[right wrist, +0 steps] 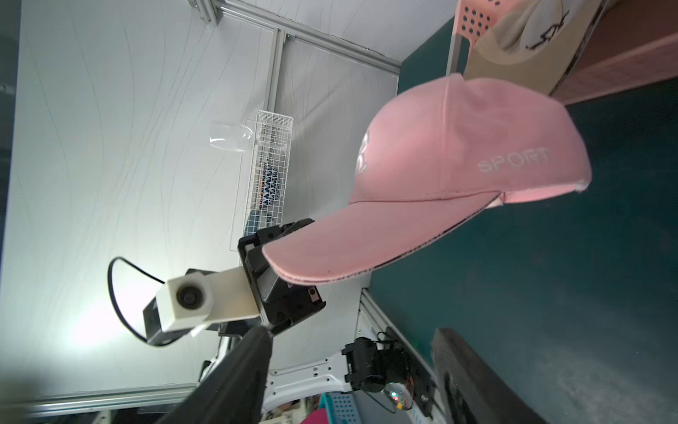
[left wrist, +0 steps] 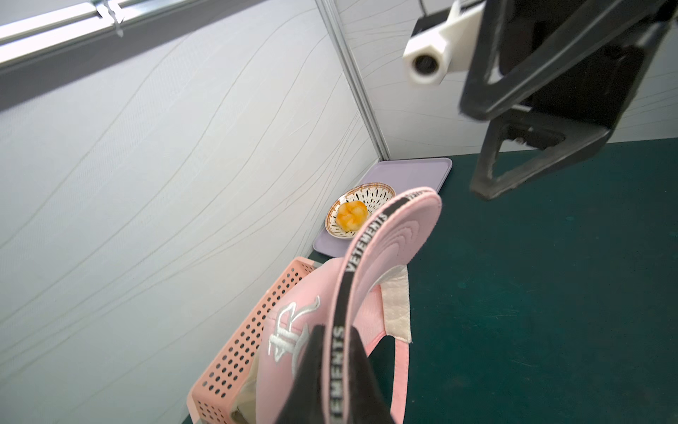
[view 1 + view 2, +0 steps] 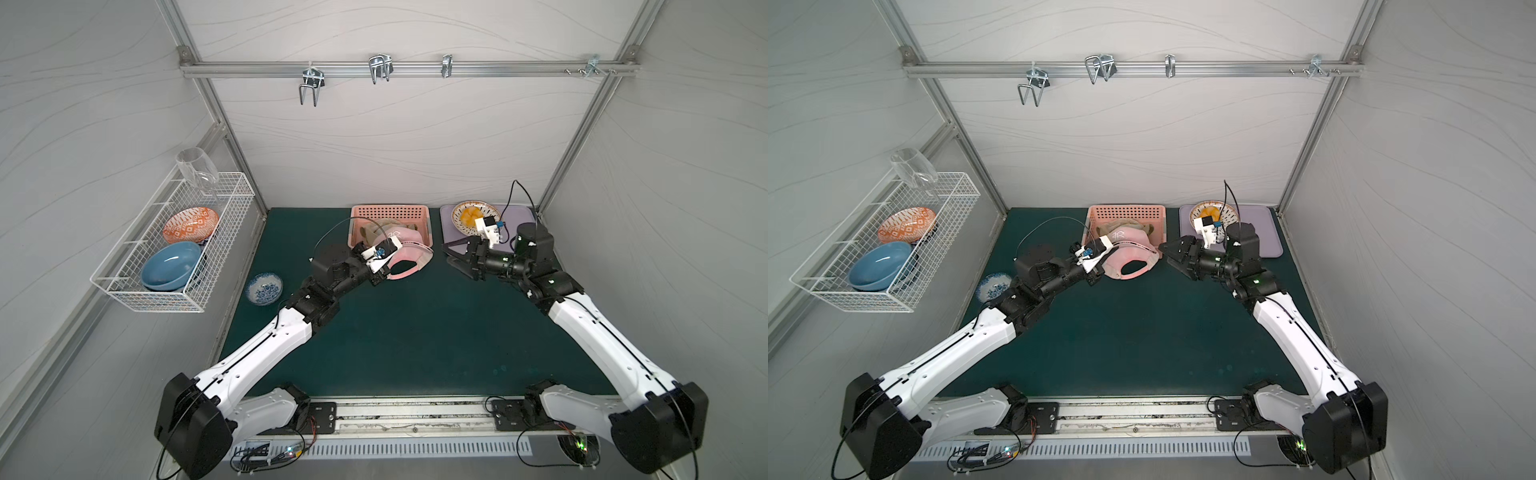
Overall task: Turn the baseball cap inside out
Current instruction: Turn over the baseball cap.
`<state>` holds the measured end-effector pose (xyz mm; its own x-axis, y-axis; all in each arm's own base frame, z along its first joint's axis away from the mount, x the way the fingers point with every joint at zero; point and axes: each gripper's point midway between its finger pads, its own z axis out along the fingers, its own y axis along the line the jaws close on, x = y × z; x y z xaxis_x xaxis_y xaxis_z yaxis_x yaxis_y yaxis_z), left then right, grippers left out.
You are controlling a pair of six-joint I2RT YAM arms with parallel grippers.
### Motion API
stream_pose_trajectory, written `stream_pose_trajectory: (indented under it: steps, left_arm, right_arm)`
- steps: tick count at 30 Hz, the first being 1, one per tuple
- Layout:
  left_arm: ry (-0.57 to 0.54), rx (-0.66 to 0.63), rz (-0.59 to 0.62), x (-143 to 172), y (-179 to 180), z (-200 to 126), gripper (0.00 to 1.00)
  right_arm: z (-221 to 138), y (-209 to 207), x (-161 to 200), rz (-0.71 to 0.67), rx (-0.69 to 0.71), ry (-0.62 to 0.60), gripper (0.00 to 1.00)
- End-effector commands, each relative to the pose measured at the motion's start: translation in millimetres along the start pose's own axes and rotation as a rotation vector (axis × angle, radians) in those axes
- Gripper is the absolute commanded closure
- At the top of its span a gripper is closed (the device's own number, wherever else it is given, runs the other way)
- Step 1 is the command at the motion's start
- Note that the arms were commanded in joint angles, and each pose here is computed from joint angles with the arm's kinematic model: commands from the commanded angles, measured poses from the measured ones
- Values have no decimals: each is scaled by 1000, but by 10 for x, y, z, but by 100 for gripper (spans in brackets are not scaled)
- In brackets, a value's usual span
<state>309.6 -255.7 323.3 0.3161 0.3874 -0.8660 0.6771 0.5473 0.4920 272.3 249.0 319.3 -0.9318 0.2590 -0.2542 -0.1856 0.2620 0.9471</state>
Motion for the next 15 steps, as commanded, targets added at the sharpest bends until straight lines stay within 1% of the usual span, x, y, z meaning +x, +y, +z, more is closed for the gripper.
stream_pose_trajectory:
  steps: [1,2,3,7,10,15]
  left_arm:
    - [-152,-76,157,-437,106,-70,100]
    - [-148,-74,171,-428,82,-62,100]
    - [-175,-92,192,-494,97,-70,100]
    - [-213,-100,229,-549,23,-76,100]
    - [-215,-110,251,-569,-12,-65,100]
    - [-209,-141,296,-590,-53,4,100]
  right_arm:
    - [7,176,-48,86,-76,6,27]
    - [10,169,-58,98,-78,-2,27]
    - [15,165,-74,108,-82,-10,27]
    - [56,126,-114,143,-91,-21,27]
    - [115,102,-101,171,-100,-12,28]
    - [184,75,-59,181,-98,-3,28]
